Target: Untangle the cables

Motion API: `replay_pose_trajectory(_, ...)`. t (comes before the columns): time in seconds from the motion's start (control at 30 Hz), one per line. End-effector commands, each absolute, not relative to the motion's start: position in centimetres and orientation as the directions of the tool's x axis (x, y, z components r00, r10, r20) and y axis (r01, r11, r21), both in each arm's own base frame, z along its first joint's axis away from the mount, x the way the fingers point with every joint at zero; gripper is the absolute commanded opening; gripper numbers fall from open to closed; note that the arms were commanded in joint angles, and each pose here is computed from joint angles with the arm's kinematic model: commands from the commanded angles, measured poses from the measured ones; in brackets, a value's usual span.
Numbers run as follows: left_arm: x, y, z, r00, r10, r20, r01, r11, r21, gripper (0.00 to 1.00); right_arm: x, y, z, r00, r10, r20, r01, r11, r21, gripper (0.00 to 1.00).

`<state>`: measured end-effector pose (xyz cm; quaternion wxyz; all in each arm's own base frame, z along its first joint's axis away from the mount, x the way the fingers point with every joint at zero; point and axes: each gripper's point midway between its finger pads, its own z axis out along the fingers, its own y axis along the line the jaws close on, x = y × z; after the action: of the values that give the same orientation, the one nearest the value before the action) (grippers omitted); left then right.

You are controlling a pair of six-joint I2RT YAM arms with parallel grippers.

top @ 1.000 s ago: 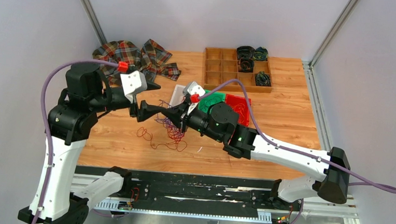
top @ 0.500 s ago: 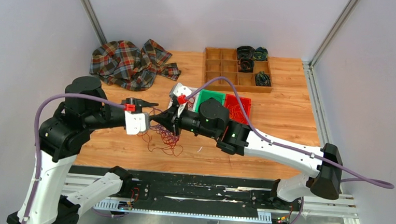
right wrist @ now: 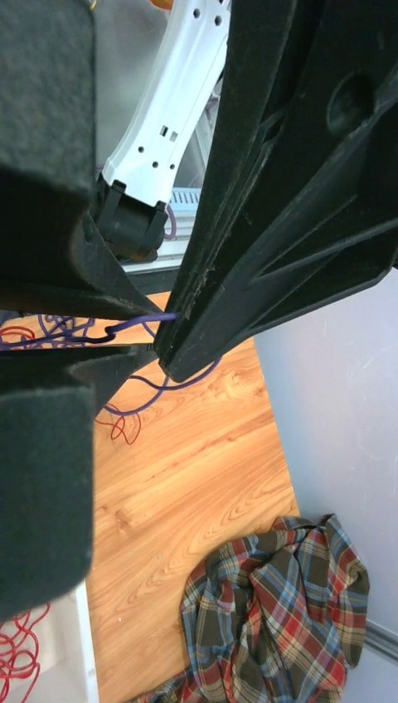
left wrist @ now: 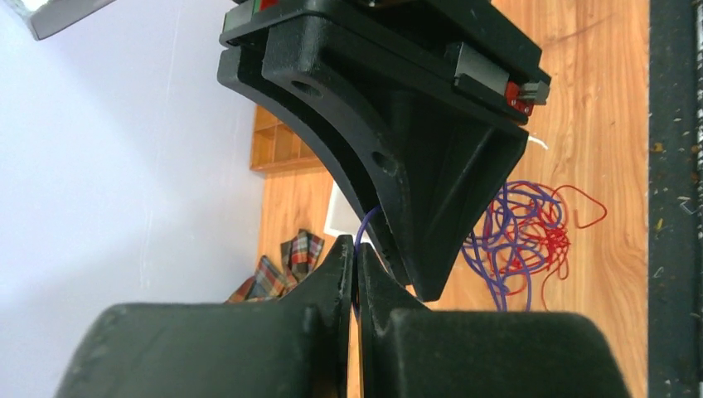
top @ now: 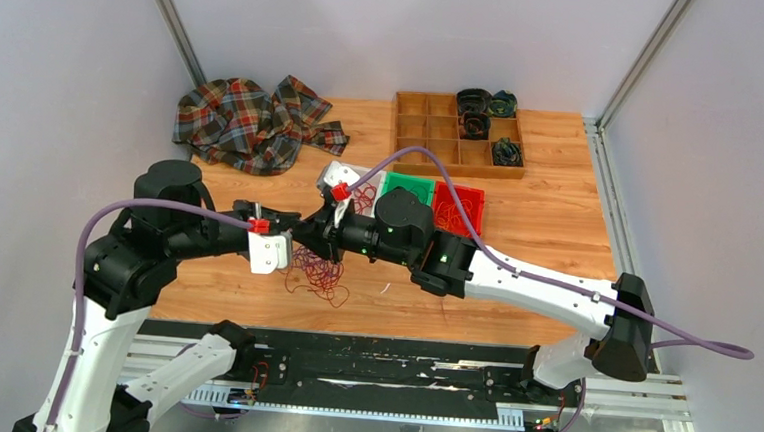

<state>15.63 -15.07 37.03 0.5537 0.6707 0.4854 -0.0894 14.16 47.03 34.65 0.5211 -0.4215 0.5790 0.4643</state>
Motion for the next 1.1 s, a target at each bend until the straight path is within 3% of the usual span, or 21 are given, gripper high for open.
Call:
replay_pose_trajectory(0.0, 16.4, -14.8, 37.8, 0.547, 0.572, -0.611, 0.706, 0.078, 0.704, 0.00, 14.6, 47.3, 35.8, -0.113, 0.043, -0.993, -0.964, 0.239, 0.120, 0.22)
replay_pose_trajectory(0.07, 16.5, -14.9, 38.8, 0.545, 0.556, -0.627, 0.695, 0.118, 0.709, 0.00, 15.6, 47.1, 35.3, -0.134, 0.067, -0.989, -0.949, 0.277, 0.148, 0.29)
replay_pose_trajectory(0.33, 15.8, -15.4, 41.2, 0.535, 0.486, -0.691, 0.703, 0.198, 0.683, 0.01, 18.3, 47.7, 34.1, -0.181, 0.137, -0.974, -0.920, 0.326, 0.217, 0.37)
replay_pose_trajectory(0.53, 15.2, -15.5, 43.9, 0.544, 0.445, -0.711, 0.695, 0.236, 0.679, 0.00, 19.5, 47.5, 30.7, -0.202, 0.147, -0.968, -0.897, 0.368, 0.243, 0.32)
replay_pose_trajectory(1.07, 17.7, -11.7, 57.3, 0.658, 0.394, -0.642, 0.329, 0.616, 0.716, 0.00, 20.0, 45.8, 22.3, -0.267, 0.056, -0.962, -0.856, 0.446, 0.263, 0.16)
